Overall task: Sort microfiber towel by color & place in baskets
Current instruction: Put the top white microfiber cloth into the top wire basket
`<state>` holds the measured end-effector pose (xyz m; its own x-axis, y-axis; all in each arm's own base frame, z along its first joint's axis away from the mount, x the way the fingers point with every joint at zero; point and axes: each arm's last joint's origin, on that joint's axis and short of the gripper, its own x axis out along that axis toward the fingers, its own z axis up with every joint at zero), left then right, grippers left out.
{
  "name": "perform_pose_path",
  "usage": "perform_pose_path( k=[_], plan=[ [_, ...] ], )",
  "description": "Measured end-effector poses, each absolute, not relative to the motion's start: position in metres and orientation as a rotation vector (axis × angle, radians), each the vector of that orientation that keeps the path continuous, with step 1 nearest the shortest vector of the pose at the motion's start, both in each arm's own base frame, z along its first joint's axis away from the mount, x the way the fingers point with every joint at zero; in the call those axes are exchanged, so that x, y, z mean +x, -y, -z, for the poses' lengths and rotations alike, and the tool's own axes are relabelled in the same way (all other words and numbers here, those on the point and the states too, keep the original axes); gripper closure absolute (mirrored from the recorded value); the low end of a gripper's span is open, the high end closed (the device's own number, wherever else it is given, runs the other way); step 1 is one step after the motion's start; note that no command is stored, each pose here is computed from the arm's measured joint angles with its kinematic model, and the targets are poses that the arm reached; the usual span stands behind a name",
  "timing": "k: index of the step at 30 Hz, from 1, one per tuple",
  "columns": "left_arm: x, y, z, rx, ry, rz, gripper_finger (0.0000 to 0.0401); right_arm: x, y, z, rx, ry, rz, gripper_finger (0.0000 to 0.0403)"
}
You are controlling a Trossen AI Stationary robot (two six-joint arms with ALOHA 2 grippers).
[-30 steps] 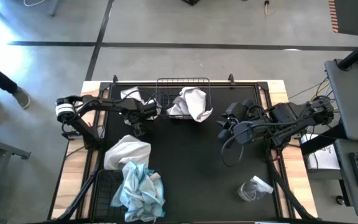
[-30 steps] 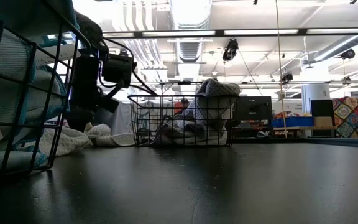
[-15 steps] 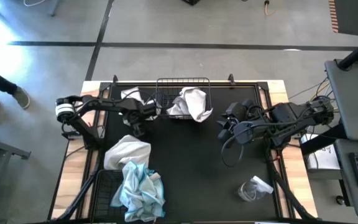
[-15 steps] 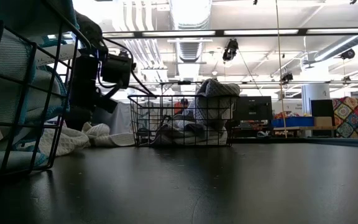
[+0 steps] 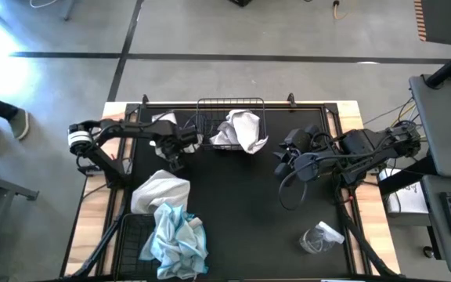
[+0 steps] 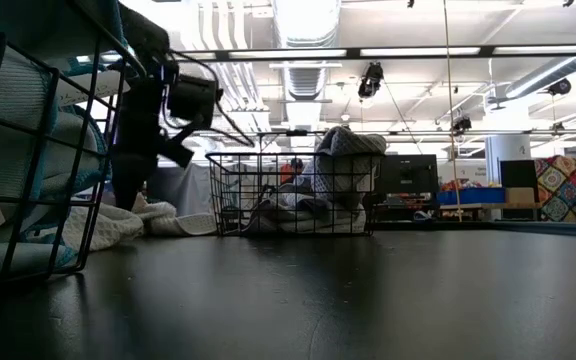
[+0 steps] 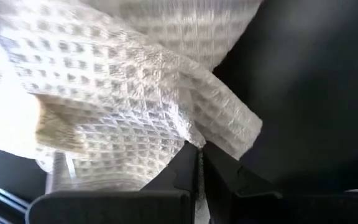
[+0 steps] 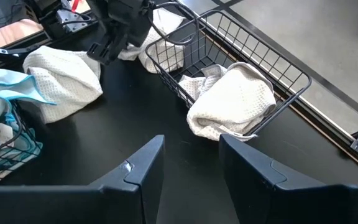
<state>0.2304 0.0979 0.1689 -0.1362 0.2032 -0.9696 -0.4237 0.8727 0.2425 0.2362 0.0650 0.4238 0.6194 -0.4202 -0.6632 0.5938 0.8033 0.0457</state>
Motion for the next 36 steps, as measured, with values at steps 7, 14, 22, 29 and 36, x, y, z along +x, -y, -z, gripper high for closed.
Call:
perform_pose_path(
  k=[7,14,22,29,36],
  plan=[
    [0.248,-0.105,-0.205,-0.173,-1.564,-0.552,0.04,0.236,-0.065,-0.424,0.272,-0.687,0.591,0.0257],
    [0.264,-0.11,-0.254,-0.183,-1.466,-0.541,0.04,0.236,-0.065,-0.424,0.271,-0.688,0.591,0.0257],
    [0.279,-0.112,-0.314,-0.135,-1.293,-0.493,0.04,0.236,-0.065,-0.424,0.265,-0.69,0.589,0.0257],
    [0.279,-0.111,-0.36,-0.086,-1.189,-0.475,0.04,0.236,-0.065,-0.424,0.263,-0.691,0.589,0.0257],
    [0.278,-0.111,-0.399,-0.036,-1.059,-0.47,0.04,0.235,-0.065,-0.423,0.257,-0.7,0.592,0.0257]
  ],
)
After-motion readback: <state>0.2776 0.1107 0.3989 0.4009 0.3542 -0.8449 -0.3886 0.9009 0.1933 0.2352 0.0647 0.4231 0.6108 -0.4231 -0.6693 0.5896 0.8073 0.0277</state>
